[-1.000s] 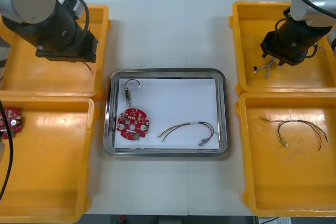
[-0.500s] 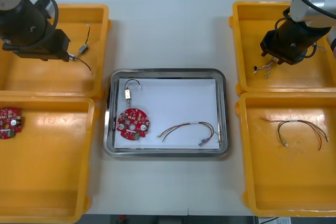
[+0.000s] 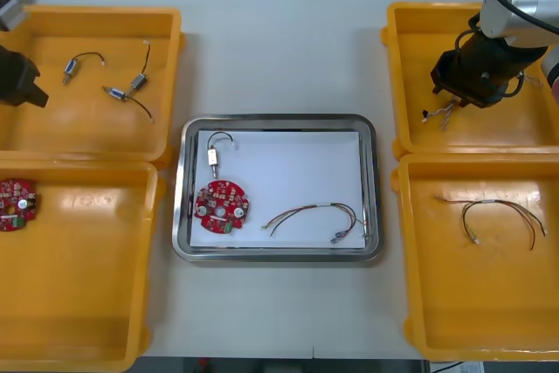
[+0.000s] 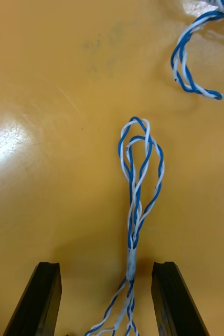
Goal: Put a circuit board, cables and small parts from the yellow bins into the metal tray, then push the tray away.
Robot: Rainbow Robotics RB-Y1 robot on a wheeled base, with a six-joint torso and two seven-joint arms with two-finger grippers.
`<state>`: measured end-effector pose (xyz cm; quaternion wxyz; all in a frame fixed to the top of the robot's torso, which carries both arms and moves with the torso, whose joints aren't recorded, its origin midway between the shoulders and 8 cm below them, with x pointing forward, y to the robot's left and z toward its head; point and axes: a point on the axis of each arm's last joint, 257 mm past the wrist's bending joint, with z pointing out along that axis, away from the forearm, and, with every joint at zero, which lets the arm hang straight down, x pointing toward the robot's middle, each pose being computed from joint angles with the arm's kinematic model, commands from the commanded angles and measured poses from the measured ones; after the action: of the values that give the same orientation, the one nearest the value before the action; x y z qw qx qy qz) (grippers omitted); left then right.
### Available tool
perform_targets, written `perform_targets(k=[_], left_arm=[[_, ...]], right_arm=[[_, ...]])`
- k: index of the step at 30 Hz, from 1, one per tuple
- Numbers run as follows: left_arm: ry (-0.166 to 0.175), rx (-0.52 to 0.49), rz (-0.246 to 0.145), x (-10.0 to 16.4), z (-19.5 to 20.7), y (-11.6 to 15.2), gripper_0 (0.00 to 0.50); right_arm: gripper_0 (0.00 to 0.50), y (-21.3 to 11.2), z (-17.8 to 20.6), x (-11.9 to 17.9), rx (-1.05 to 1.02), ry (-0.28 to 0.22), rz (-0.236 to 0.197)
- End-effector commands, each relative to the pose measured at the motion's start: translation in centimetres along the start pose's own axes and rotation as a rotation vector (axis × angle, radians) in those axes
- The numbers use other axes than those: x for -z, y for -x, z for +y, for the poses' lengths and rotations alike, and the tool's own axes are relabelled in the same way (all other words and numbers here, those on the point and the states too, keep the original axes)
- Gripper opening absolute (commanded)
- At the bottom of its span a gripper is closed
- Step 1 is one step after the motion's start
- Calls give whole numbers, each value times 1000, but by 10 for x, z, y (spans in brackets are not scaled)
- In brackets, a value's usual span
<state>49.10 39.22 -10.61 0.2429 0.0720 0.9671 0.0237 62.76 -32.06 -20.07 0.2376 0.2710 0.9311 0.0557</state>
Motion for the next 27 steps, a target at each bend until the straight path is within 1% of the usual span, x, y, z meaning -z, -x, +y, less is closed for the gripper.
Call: perform_targets(k=[1, 2, 5, 7, 8, 10, 12, 13, 14, 15, 16, 17, 18, 23, 25, 27], left_arm=[[89, 13, -51, 24, 46, -3, 500], [102, 19, -50, 24, 51, -5, 500], [128, 30, -50, 21, 61, -9, 500], [139, 37, -55, 18, 65, -11, 500], [147, 39, -65, 16, 68, -9, 500], [148, 39, -67, 15, 68, -9, 500], [156, 31, -59, 16, 70, -10, 500], [159, 26, -55, 17, 70, -10, 500], [162, 21, -59, 17, 69, -8, 500], [161, 19, -58, 16, 69, -8, 500], [160, 16, -63, 15, 68, -7, 500], [158, 9, -67, 14, 65, -5, 500], [157, 4, -70, 13, 64, -3, 500], [150, -28, -84, 11, 51, 9, 500], [150, -38, -99, 11, 47, 15, 500], [140, -51, -129, 8, 40, 24, 500]], right_arm=[[500, 0, 9, -2, 36, 36, -9], [500, -2, 7, -3, 35, 34, -5], [500, -4, 6, -5, 39, 34, -2], [500, -5, 6, -6, 40, 33, 0], [500, -5, 4, -7, 39, 32, 1], [500, -6, 3, -8, 40, 32, 3], [491, -7, 2, -9, 40, 30, 5], [452, -7, 2, -9, 41, 31, 6], [389, -8, 2, -9, 44, 33, 7], [345, -8, 2, -9, 44, 32, 8], [207, -9, 1, -10, 44, 31, 9], [31, -8, 2, -10, 45, 33, 9], [0, -9, 0, -10, 46, 30, 10], [0, -7, 0, -9, 66, 28, 5], [0, -4, 1, -6, 75, 31, -4], [0, 2, 3, 0, 93, 35, -19]])
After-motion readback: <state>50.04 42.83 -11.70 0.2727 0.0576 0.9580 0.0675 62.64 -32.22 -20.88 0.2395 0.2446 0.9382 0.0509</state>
